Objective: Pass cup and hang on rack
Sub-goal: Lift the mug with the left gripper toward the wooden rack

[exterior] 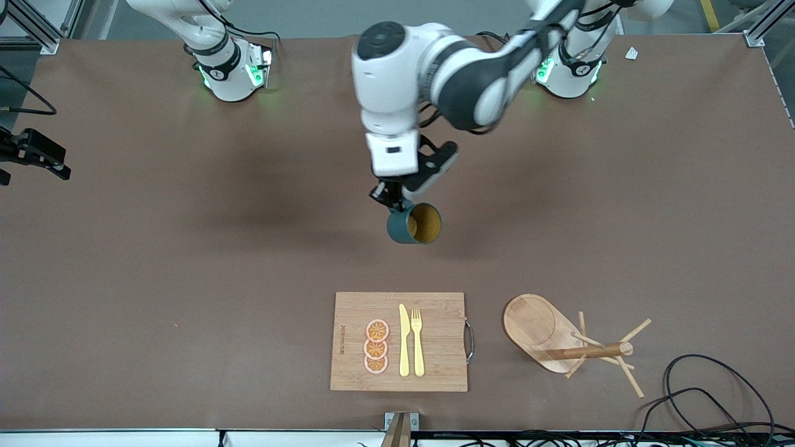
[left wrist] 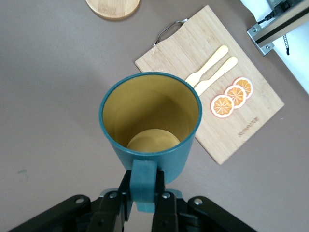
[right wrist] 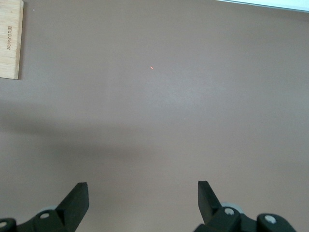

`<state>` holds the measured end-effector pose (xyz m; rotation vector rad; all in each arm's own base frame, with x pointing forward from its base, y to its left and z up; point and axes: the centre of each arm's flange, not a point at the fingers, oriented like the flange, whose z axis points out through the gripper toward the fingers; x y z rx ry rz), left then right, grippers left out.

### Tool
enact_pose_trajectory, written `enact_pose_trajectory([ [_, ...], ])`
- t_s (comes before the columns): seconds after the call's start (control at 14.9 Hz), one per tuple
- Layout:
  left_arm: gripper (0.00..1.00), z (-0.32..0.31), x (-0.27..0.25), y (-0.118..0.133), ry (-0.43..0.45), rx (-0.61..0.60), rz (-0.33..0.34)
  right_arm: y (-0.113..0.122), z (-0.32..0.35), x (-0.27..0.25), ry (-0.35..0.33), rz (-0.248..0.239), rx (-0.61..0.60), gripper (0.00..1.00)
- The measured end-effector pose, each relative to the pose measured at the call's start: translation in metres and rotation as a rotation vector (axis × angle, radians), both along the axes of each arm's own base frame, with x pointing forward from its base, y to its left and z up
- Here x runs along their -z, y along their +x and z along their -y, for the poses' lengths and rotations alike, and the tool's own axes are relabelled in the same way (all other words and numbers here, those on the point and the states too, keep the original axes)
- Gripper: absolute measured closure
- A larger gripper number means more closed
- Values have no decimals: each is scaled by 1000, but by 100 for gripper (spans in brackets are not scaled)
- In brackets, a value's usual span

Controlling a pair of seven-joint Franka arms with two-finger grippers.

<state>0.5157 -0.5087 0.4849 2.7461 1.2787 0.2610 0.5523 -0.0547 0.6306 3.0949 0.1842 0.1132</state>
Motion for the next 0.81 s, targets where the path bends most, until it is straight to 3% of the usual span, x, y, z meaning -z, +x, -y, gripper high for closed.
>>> enact_pose_trajectory([
  [0.4,79,-115,-31,90,-326,-47,-159,0,0,0,0,0,-2,0],
  [0.81,79,-238,-34,156,-601,-61,-201,0,0,0,0,-1,-3,0],
])
